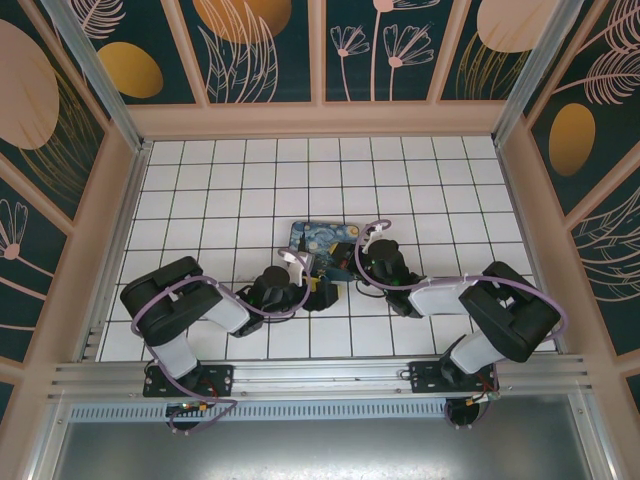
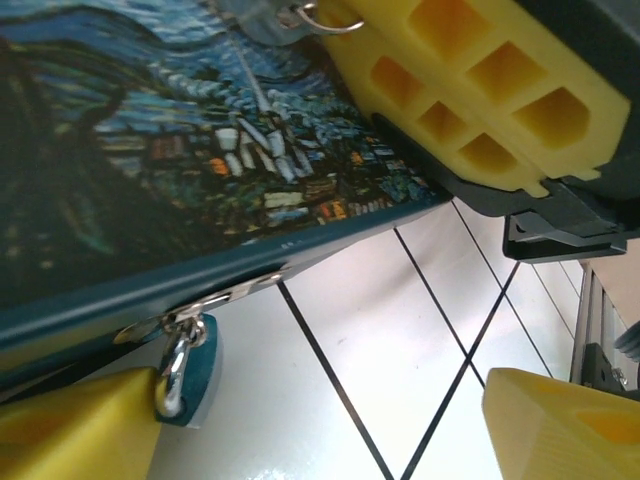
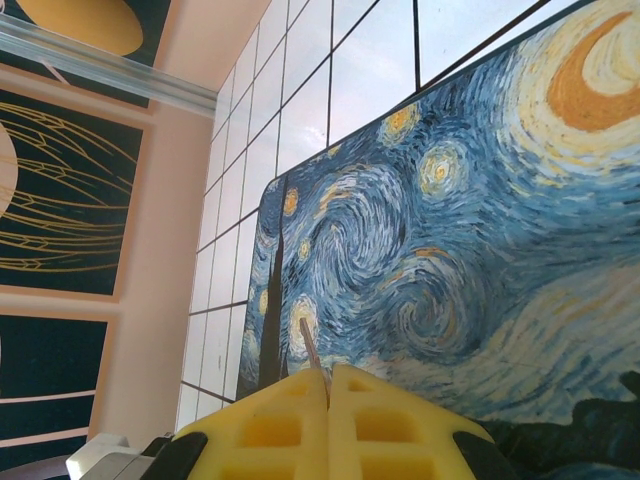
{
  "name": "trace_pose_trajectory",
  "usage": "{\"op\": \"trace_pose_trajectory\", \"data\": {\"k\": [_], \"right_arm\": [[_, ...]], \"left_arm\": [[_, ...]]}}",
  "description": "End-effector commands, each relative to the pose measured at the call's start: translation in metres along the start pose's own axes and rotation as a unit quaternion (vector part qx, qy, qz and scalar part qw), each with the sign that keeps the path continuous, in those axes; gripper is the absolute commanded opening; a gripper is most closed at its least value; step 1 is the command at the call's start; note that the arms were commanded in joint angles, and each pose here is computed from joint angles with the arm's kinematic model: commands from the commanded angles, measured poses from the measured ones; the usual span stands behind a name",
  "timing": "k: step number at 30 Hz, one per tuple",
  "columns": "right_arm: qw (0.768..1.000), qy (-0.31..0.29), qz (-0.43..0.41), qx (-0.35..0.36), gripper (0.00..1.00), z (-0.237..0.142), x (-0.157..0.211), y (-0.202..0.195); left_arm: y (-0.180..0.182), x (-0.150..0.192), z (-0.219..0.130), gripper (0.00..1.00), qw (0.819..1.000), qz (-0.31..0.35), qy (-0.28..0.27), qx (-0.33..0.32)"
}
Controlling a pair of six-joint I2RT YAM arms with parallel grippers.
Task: Unlock a padlock with a key
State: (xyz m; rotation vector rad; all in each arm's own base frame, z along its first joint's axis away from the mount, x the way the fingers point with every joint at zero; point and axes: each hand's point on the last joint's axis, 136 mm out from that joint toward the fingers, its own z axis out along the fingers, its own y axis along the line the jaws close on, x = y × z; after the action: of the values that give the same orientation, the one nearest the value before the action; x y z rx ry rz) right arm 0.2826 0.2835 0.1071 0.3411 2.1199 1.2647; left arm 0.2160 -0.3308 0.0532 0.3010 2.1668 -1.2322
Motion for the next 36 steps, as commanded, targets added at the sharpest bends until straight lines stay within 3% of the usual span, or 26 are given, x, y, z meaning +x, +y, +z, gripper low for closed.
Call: {"op": "trace_pose_trajectory", "data": {"k": [1, 22, 36], "right_arm": [[1.0, 0.009, 0.002, -0.003, 0.0, 0.004, 0.003, 0.003], [1.0, 0.009, 0.003, 0.0, 0.0, 0.004, 0.004, 0.001], [1.0, 0.009, 0.005, 0.0, 0.0, 0.004, 0.005, 0.0]], "left_arm": [[0.004, 0.0, -0.002, 0.78, 1.0, -0.005, -0.01, -0.007], [0.027, 0.0, 0.007, 0.52, 0.998, -0.02, -0.013, -0.065], [0.031, -0.001, 0.013, 0.25, 0.997, -0.022, -0.014, -0.076]]}}
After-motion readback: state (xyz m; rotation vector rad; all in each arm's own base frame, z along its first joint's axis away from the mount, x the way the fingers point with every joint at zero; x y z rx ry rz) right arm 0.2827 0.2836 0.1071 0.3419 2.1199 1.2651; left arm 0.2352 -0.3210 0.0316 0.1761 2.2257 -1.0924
